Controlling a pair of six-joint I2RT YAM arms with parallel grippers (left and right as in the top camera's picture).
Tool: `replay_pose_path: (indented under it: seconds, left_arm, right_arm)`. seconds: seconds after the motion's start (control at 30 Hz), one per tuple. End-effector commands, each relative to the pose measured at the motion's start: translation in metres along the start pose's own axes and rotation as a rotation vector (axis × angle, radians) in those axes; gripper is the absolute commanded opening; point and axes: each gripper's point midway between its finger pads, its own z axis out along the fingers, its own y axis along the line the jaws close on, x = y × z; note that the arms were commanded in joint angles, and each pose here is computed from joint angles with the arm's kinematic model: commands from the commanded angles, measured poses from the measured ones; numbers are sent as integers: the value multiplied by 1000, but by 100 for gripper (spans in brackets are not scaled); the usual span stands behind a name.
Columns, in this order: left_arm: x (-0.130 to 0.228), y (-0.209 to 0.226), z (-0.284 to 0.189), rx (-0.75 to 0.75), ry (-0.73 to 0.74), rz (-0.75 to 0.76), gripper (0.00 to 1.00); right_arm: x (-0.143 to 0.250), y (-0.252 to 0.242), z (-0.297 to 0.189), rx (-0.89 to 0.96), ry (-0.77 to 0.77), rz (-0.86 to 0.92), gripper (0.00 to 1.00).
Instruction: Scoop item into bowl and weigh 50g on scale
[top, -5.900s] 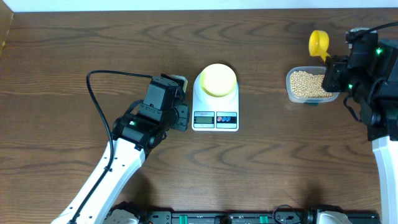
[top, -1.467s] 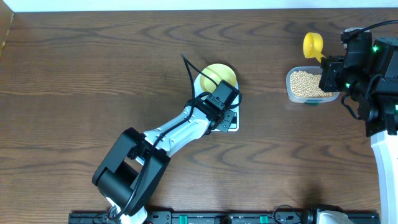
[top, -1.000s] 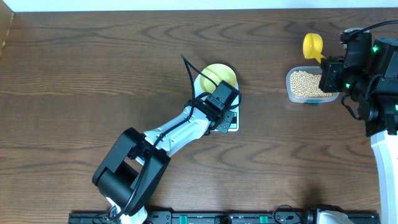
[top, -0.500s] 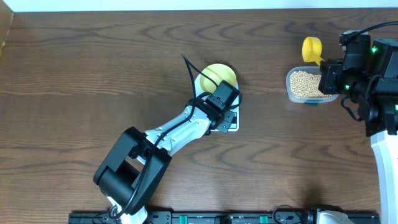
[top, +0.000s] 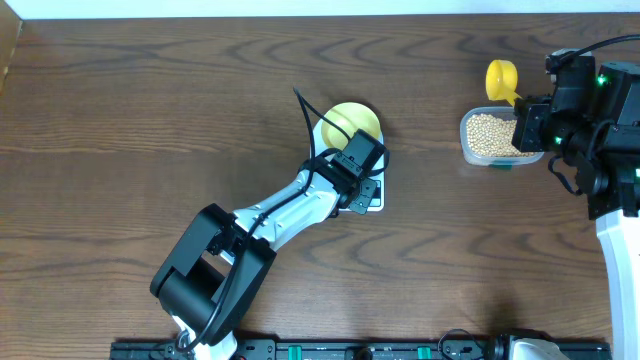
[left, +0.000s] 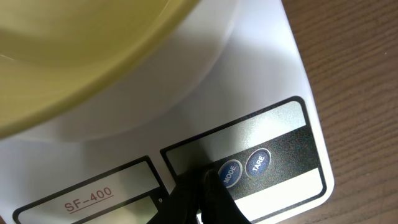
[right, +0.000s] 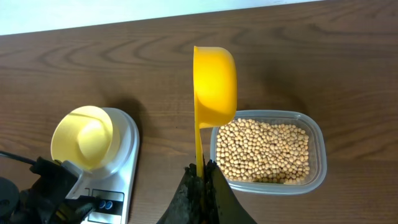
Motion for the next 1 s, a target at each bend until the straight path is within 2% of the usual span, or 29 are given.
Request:
replay_pose_path:
  seconds: [0.0, 0.7, 0.83, 0.97]
  left_arm:
    - [50, 18, 30, -68, 150, -7, 7]
    - [78, 27, 38, -90, 194, -7, 7]
    - [76, 26, 38, -87, 187, -7, 7]
    - [54, 21, 23, -70, 119, -10, 7]
  right_arm:
    - [-5, -2, -2, 7, -10, -15, 1]
    - [-1, -2, -2, 7, 7, -10, 1]
    - [-1, -2, -2, 7, 7, -10, 1]
    - [-1, -2, -2, 7, 7, -10, 1]
